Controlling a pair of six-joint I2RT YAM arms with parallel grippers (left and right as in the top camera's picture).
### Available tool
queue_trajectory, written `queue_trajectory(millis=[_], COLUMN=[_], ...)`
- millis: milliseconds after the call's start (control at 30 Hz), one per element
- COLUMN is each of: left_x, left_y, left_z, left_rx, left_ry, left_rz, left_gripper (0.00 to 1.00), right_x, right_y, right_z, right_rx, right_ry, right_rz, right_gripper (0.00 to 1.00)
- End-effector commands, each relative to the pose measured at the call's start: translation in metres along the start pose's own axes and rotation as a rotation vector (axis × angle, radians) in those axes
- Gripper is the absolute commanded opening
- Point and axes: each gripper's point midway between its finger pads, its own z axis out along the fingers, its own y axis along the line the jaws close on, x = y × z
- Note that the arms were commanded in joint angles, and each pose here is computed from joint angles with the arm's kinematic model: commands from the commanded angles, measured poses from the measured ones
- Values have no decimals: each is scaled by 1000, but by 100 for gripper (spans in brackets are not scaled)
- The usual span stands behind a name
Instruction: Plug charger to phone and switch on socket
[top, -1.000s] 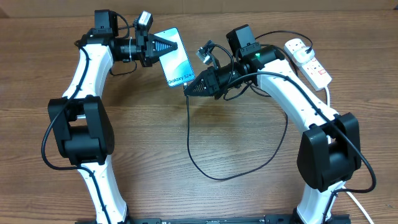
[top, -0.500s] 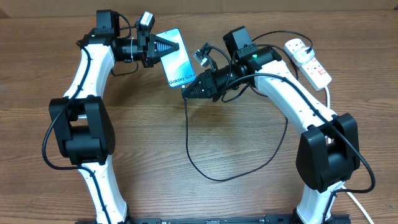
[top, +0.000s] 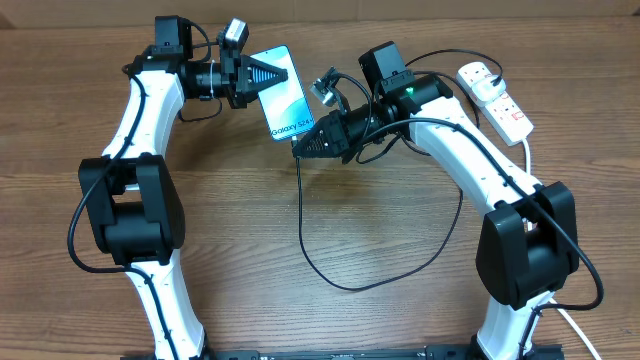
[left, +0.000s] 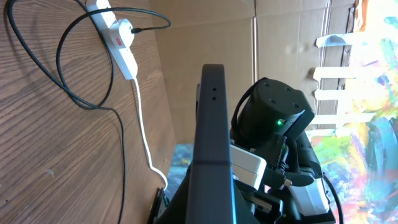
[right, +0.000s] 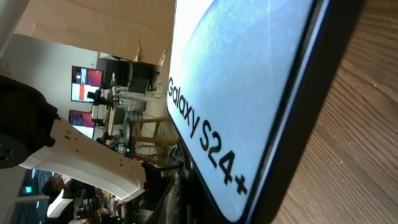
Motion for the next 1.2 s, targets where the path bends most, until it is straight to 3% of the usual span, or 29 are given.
queue_trajectory(millis=[0, 1167], left_x=[2, 10], left_y=[-17, -15], left_z=[3, 3], left_rx=[48, 49], left_ry=[21, 19], left_rz=[41, 70], left_gripper=[4, 4], right_x=[-2, -11], right_y=[-4, -24], right_z=[-1, -23], right_rx=[-7, 15], right_ry=[-6, -57], right_rz=[-9, 28], right_gripper=[4, 4])
